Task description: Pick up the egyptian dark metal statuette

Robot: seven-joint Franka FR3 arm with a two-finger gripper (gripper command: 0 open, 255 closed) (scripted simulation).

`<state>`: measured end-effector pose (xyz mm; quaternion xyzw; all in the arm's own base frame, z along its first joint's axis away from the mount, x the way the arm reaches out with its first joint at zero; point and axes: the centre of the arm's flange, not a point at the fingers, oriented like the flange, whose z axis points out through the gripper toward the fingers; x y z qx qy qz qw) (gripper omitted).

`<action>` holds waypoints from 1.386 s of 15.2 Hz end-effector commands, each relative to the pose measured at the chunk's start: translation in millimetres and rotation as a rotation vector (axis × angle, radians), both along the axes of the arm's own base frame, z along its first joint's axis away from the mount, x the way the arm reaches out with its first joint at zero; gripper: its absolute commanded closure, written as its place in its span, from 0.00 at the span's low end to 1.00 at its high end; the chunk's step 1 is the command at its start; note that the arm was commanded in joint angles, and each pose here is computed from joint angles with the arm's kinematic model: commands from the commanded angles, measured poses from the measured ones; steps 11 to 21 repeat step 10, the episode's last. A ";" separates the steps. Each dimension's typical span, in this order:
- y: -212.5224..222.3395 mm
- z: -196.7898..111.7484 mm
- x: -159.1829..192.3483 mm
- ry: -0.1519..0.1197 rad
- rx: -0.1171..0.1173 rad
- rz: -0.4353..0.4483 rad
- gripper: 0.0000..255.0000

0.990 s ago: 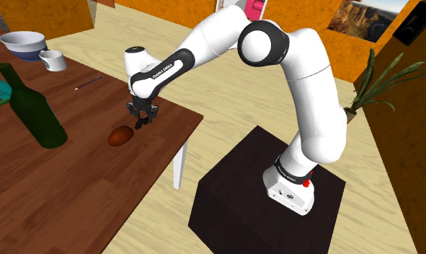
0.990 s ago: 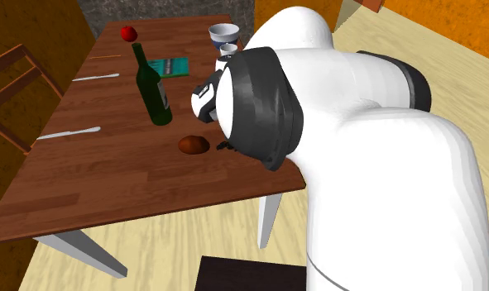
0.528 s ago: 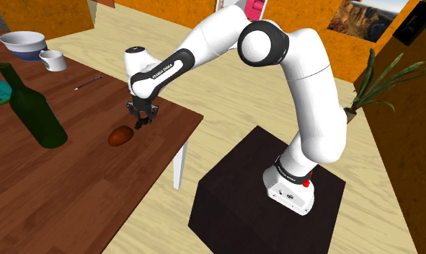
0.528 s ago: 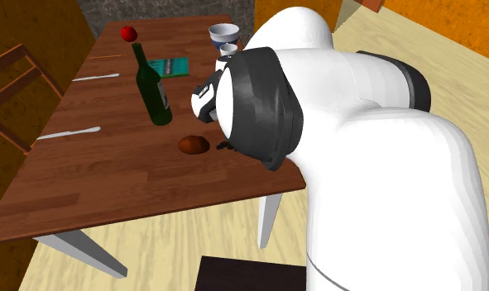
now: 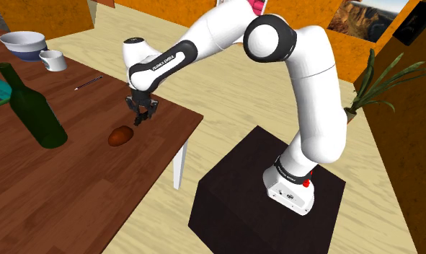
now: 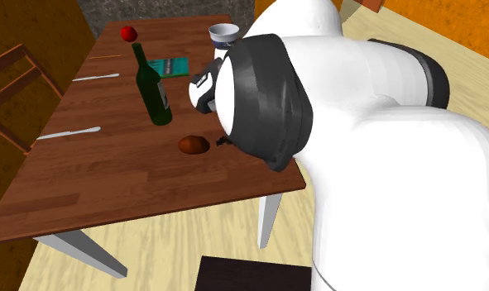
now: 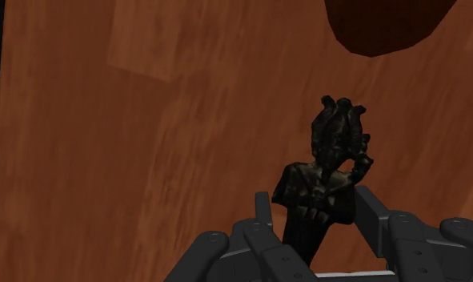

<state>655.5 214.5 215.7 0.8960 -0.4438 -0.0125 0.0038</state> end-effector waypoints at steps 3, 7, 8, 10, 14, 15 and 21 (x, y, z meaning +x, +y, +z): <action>-0.1 20.6 0.3 0.000 0.000 0.000 1.00; -0.1 41.8 0.3 0.000 0.000 0.000 1.00; -0.1 47.0 0.3 0.000 0.000 0.000 1.00; -0.1 47.8 0.3 0.000 0.000 0.000 1.00; -0.1 47.8 0.3 0.000 0.000 0.000 1.00; -0.1 47.8 0.3 0.000 0.000 0.000 1.00; -0.1 47.8 0.3 0.000 0.000 0.000 1.00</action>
